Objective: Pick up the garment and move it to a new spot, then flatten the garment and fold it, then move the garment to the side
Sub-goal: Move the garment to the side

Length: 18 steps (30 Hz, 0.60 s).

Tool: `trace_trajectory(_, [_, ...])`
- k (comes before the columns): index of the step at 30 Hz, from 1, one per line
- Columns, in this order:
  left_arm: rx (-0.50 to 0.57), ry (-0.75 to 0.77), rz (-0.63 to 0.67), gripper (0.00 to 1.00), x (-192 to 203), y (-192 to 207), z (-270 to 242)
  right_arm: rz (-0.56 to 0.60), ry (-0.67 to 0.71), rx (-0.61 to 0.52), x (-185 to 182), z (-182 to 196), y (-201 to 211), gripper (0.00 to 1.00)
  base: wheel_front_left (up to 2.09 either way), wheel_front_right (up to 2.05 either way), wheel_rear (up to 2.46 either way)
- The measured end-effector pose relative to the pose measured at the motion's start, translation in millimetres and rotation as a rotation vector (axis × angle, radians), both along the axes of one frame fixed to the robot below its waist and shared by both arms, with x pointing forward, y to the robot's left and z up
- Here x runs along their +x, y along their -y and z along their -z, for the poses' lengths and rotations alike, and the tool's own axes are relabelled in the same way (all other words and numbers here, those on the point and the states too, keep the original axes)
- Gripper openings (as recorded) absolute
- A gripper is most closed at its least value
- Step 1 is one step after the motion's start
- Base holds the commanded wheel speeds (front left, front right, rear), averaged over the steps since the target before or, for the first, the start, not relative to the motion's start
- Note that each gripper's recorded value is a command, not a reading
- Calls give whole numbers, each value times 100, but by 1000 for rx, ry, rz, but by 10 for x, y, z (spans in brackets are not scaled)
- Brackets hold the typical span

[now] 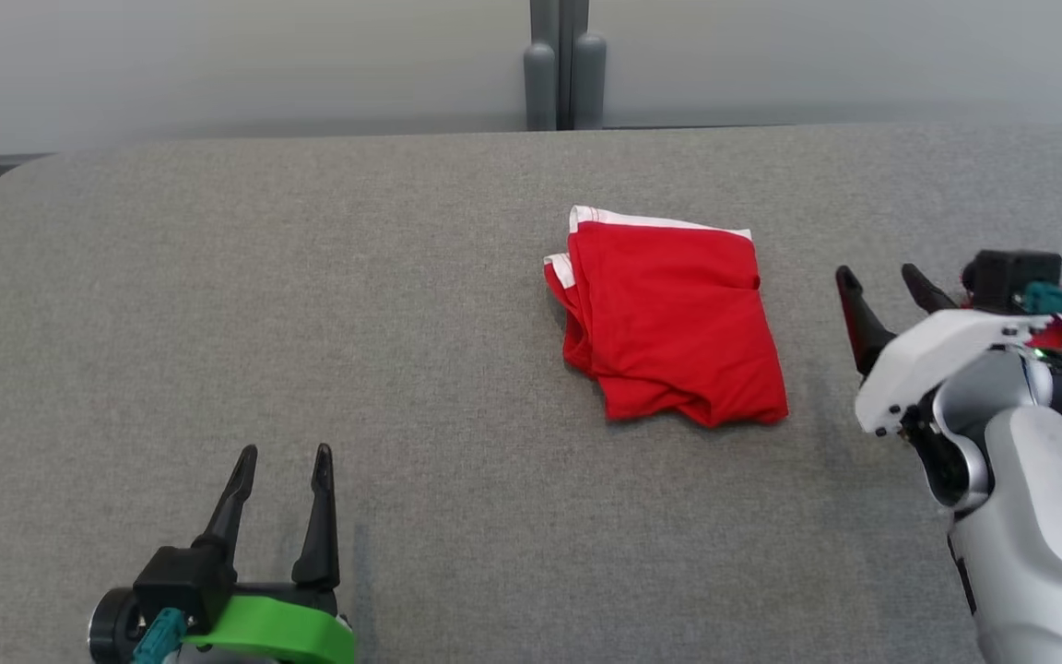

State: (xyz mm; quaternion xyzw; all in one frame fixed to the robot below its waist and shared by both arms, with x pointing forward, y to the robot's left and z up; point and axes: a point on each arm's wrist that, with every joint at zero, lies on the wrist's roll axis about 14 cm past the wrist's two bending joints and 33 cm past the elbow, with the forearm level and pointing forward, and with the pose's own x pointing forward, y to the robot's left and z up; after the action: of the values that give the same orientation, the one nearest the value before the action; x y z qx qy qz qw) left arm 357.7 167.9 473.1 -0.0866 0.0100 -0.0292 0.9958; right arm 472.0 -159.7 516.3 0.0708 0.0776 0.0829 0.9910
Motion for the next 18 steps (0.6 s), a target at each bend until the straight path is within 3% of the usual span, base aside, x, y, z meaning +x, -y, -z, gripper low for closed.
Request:
trace_trajectory(7, [-25,-21,3,100,96,22,67,-115,-322,-12,213,561,-383,100,0,0,0])
trace_trajectory(18, [-22,-46,-64,100,57,-154,128,-151,-500,-9,359,1040,-624,100,0,0,0])
